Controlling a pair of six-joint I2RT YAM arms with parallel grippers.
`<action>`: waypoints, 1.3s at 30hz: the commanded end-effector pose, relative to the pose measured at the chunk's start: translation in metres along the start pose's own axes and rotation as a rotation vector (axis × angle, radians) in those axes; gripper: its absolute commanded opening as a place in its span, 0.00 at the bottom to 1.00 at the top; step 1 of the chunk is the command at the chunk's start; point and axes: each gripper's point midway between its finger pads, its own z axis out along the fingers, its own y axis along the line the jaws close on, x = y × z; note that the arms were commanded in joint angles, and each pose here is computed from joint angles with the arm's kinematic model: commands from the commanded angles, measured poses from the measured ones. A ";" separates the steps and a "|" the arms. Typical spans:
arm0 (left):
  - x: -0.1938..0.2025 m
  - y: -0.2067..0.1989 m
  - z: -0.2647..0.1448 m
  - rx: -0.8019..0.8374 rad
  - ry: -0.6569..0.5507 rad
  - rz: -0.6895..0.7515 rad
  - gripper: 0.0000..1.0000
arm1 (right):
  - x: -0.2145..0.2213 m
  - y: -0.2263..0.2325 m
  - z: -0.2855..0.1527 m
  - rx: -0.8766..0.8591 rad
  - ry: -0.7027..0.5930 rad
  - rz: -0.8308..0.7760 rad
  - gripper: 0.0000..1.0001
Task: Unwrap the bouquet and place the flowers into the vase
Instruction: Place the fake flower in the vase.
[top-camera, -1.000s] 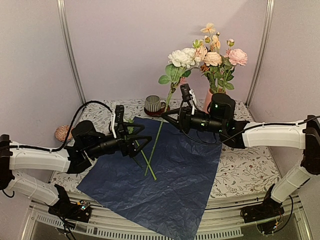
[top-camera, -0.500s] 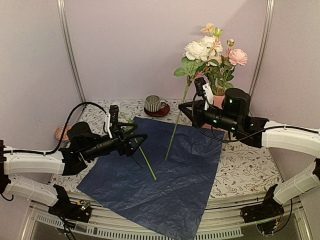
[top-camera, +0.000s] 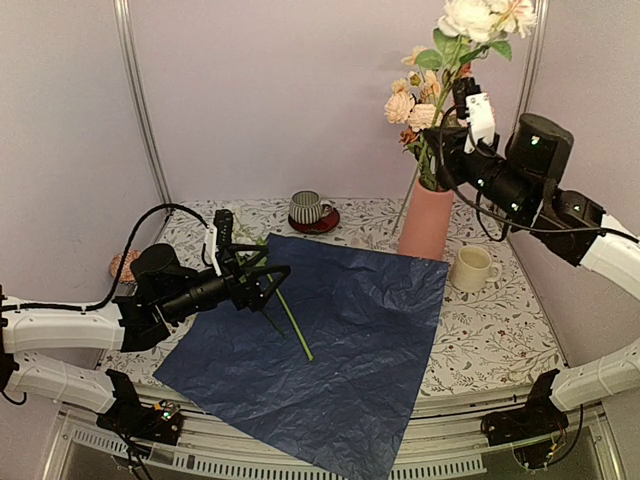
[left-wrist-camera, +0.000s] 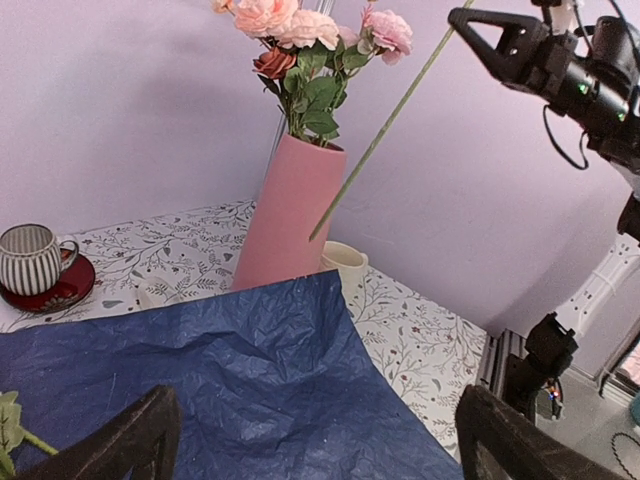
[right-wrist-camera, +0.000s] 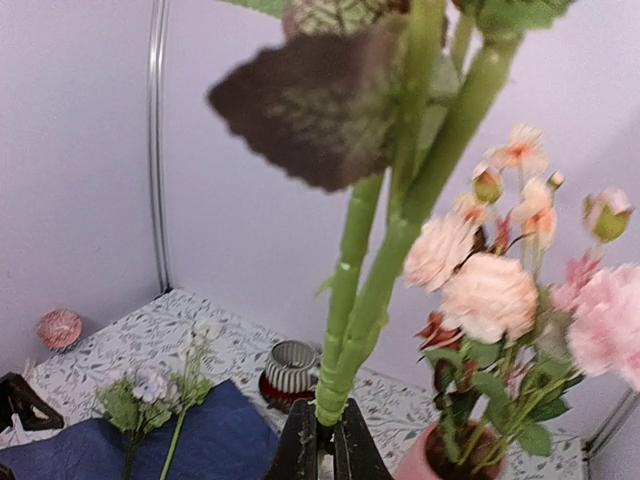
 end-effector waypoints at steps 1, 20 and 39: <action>0.003 -0.001 -0.002 0.002 0.009 0.017 0.98 | -0.054 -0.040 -0.022 0.170 -0.080 -0.072 0.03; 0.007 0.001 -0.003 -0.002 0.008 0.020 0.98 | -0.091 -0.074 -0.015 0.395 -0.111 -0.181 0.03; 0.006 0.000 -0.004 -0.001 0.008 0.023 0.98 | -0.038 -0.086 0.022 0.349 -0.066 -0.118 0.03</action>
